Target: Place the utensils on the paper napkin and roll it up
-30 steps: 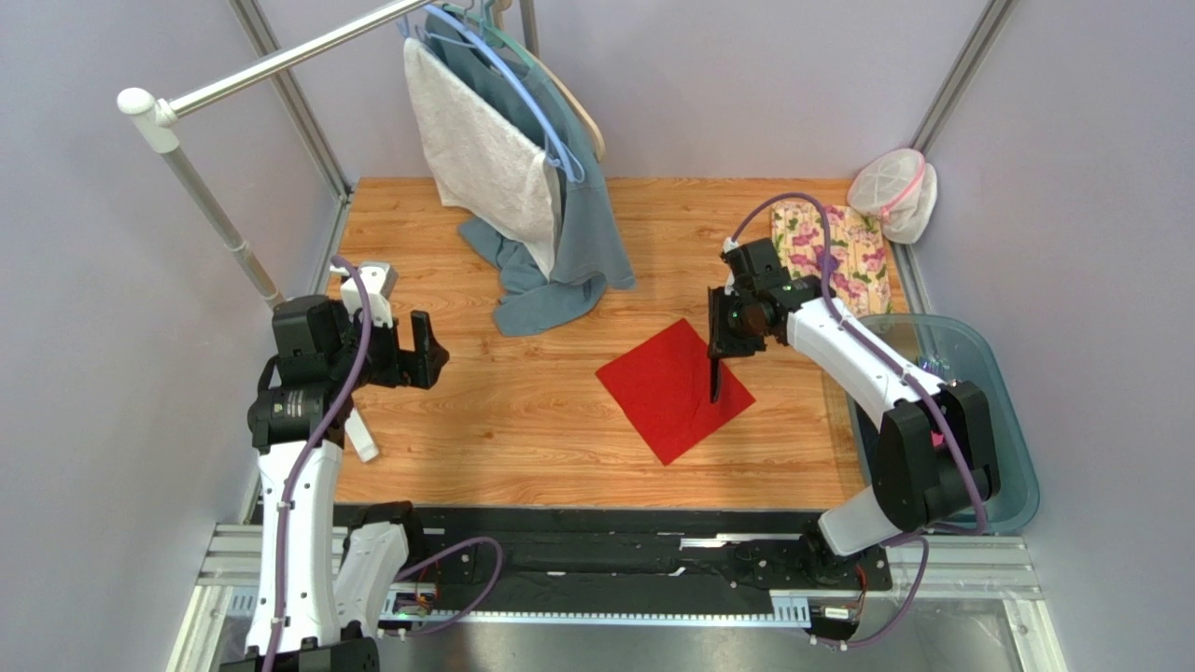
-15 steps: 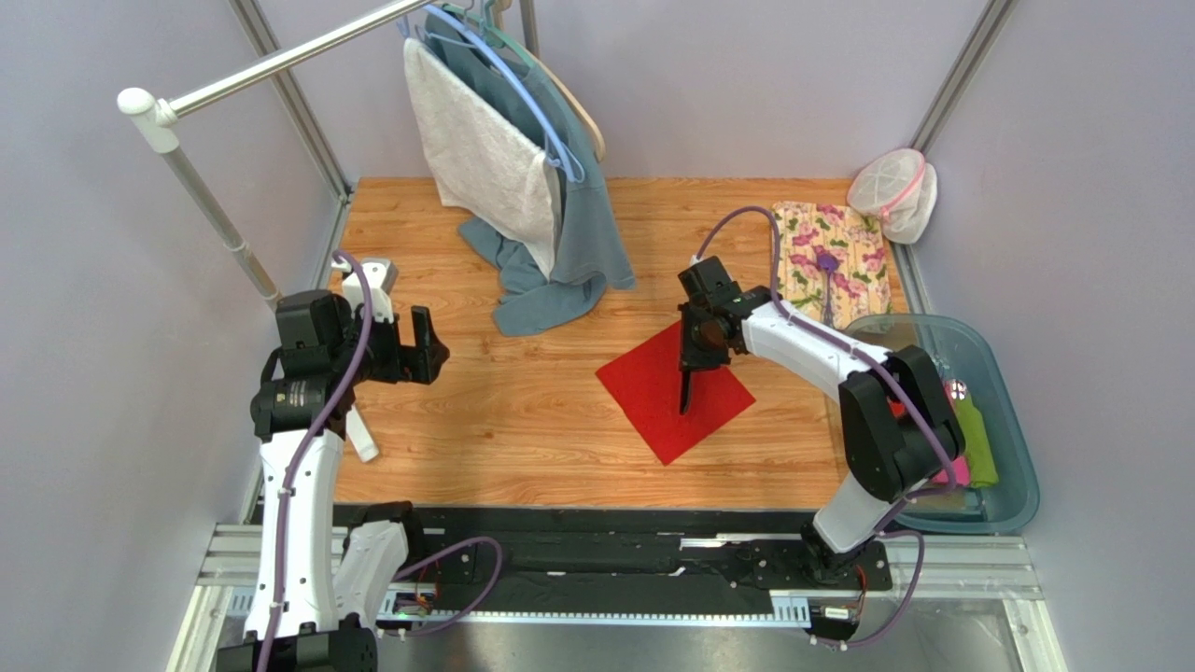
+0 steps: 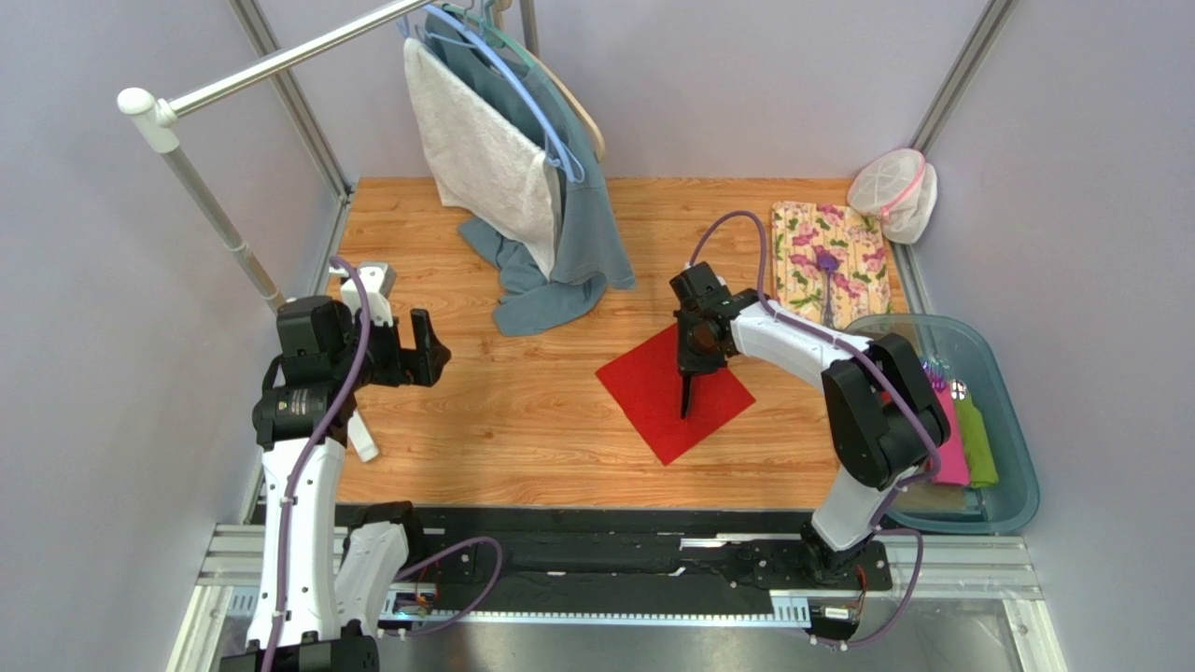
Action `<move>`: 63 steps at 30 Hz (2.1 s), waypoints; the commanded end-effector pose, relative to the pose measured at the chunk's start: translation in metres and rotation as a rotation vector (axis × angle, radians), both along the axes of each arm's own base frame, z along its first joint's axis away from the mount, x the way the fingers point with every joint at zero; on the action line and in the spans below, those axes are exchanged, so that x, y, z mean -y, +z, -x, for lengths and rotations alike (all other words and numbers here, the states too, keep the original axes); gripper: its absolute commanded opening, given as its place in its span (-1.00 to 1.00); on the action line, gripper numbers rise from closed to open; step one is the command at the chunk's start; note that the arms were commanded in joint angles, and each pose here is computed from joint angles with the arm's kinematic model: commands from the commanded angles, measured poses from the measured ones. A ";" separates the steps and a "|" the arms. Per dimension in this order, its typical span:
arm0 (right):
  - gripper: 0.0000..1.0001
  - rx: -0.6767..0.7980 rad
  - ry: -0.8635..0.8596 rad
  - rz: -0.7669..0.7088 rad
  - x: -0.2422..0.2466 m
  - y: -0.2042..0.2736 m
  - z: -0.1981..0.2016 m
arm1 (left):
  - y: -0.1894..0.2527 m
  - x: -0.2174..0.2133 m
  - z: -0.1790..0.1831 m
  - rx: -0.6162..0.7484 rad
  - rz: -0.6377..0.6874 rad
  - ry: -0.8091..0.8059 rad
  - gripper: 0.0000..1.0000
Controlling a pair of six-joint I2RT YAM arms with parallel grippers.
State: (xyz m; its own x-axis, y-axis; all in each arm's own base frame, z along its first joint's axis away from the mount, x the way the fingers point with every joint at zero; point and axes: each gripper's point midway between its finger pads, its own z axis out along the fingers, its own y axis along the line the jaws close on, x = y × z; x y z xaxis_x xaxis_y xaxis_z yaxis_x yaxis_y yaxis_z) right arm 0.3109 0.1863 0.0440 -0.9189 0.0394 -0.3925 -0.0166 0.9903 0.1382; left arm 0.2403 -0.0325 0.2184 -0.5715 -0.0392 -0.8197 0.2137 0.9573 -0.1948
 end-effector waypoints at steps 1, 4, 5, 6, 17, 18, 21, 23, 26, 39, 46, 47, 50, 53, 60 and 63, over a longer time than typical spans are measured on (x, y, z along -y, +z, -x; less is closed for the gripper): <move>-1.00 0.078 -0.007 -0.003 -0.006 0.010 -0.021 | 0.010 -0.002 -0.004 0.046 0.002 0.014 0.98; -1.00 0.083 -0.008 0.000 -0.006 0.010 -0.023 | 0.010 -0.002 -0.004 0.045 0.002 0.018 0.98; -1.00 0.083 -0.007 0.004 -0.006 0.009 -0.024 | 0.010 -0.002 -0.004 0.047 0.002 0.018 0.98; -1.00 0.085 -0.006 0.008 -0.005 0.009 -0.025 | 0.009 -0.002 -0.004 0.045 0.004 0.016 0.98; -1.00 0.074 0.002 0.019 -0.007 0.003 -0.029 | 0.008 -0.004 -0.005 0.037 -0.009 0.018 0.98; -1.00 0.074 0.002 0.019 -0.007 0.003 -0.030 | 0.007 -0.005 -0.005 0.035 -0.011 0.021 0.98; -1.00 0.066 0.000 0.024 -0.007 0.000 -0.030 | 0.007 -0.005 -0.005 0.034 -0.012 0.022 0.98; -1.00 0.058 0.005 0.019 -0.009 -0.003 -0.030 | 0.007 -0.005 -0.005 0.034 -0.012 0.023 0.98; -0.91 0.048 0.001 0.022 -0.008 -0.006 -0.029 | 0.007 -0.006 -0.006 0.038 -0.029 0.012 0.98; -0.33 0.029 -0.013 0.012 -0.007 -0.003 -0.031 | 0.011 -0.007 -0.005 0.045 -0.039 0.014 0.98; -0.22 0.031 -0.002 -0.012 0.004 0.039 -0.038 | 0.022 -0.006 -0.007 0.070 -0.040 0.003 0.98; -0.21 0.032 0.003 -0.015 0.007 0.045 -0.039 | 0.023 -0.005 -0.007 0.074 -0.036 -0.004 0.98; -0.16 0.066 0.032 -0.027 0.019 0.075 -0.044 | 0.032 0.000 -0.009 0.096 -0.022 -0.030 0.98; 0.00 0.117 0.059 -0.063 0.043 0.101 -0.057 | 0.042 0.008 -0.013 0.126 -0.015 -0.091 0.98; 0.29 0.173 0.015 -0.050 0.142 0.119 -0.100 | 0.083 0.002 -0.044 0.253 -0.060 -0.104 0.98; 0.25 0.139 -0.045 -0.040 0.186 0.117 -0.122 | 0.083 0.007 -0.049 0.248 -0.019 -0.119 0.98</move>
